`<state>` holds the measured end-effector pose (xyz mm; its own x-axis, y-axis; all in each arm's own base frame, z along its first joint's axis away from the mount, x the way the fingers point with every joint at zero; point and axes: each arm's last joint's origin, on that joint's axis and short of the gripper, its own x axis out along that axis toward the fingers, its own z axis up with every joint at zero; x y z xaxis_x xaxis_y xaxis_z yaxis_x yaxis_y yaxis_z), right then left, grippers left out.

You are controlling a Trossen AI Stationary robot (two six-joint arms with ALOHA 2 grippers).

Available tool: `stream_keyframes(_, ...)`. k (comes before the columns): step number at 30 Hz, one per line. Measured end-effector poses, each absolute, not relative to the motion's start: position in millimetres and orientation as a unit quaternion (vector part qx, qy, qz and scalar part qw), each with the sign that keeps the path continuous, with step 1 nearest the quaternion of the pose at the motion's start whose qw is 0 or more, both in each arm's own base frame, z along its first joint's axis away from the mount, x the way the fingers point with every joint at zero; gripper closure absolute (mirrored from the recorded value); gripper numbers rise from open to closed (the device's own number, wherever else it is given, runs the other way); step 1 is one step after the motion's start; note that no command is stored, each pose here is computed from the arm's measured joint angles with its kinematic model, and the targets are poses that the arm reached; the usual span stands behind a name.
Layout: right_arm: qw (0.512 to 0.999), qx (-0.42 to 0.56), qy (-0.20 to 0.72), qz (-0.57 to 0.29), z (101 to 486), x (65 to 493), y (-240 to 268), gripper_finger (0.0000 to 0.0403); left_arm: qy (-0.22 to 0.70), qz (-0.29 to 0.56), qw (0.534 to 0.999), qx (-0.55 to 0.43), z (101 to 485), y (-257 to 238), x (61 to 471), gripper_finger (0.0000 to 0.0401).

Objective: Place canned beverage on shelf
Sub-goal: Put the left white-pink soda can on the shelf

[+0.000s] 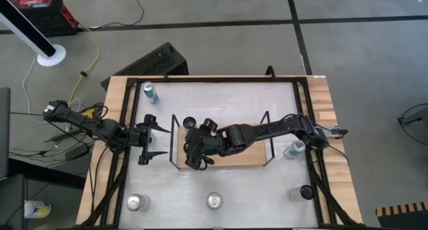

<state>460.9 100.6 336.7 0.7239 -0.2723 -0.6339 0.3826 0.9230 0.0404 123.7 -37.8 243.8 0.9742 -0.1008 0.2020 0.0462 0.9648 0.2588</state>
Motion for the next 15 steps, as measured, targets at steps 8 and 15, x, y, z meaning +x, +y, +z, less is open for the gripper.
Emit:
stream_keyframes(8,0.924,0.057,0.341,-0.161,358.5,449.6,104.5,0.0078,-0.105,-0.037,0.985,0.128,243.4,-37.8,123.8,0.0058)
stream_keyframes(15,0.901,-0.017,0.384,-0.201,376.9,411.6,113.2,0.0078,-0.104,-0.038,0.986,0.128,243.1,-37.8,123.9,0.0058)
